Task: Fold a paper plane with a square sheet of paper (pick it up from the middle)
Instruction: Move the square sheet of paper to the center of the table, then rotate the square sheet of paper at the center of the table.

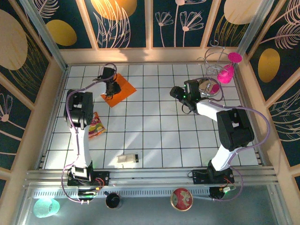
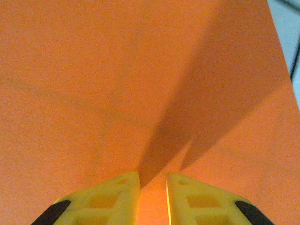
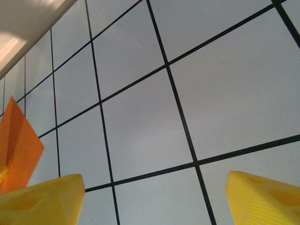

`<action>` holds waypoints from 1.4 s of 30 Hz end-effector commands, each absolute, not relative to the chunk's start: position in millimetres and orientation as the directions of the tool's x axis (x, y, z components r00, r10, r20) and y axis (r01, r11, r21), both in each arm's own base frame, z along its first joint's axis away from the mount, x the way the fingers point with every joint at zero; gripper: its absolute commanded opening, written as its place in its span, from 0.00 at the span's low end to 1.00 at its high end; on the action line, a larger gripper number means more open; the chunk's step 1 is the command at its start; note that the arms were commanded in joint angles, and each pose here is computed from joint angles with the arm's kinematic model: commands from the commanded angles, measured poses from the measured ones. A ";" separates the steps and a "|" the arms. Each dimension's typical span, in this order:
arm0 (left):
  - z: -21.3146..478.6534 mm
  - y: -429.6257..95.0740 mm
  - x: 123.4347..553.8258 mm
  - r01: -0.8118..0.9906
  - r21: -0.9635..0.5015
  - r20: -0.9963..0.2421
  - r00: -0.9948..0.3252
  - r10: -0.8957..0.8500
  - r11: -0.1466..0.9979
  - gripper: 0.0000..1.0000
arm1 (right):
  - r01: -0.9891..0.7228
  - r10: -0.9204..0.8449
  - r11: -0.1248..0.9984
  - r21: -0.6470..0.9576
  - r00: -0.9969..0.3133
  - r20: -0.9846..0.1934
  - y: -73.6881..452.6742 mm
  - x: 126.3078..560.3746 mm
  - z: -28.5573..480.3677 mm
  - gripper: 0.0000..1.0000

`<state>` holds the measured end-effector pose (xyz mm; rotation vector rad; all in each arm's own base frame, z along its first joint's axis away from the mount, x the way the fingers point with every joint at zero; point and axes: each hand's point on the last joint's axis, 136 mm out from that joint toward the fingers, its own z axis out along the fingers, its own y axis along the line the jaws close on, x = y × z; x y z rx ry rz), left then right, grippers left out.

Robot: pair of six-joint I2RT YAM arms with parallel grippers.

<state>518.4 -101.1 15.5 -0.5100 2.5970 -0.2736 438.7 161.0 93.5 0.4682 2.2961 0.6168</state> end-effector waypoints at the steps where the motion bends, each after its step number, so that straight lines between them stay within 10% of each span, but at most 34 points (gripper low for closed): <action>1: -15.9 -128.0 451.7 -0.238 -0.210 -0.253 -0.924 -0.288 0.948 0.23 | 0.223 0.547 0.800 0.557 -0.652 -0.525 149.7 436.9 95.9 0.79; 16: -21.4 -241.2 314.5 -0.027 -0.284 -0.150 -0.986 -0.073 0.958 0.19 | 0.250 0.637 0.739 0.626 -0.561 -0.529 129.5 431.3 133.8 0.75; 27: 97.1 -263.6 352.9 -0.027 -0.491 -0.394 -0.885 -0.250 0.871 0.34 | 0.043 0.419 0.818 0.574 -0.728 -0.543 179.8 424.1 138.7 0.77; 42: 83.0 -206.1 351.5 -0.218 -0.638 -0.284 -0.825 -0.489 0.739 0.60 | -0.033 0.157 0.798 0.601 -0.953 -0.260 315.8 410.9 68.7 0.65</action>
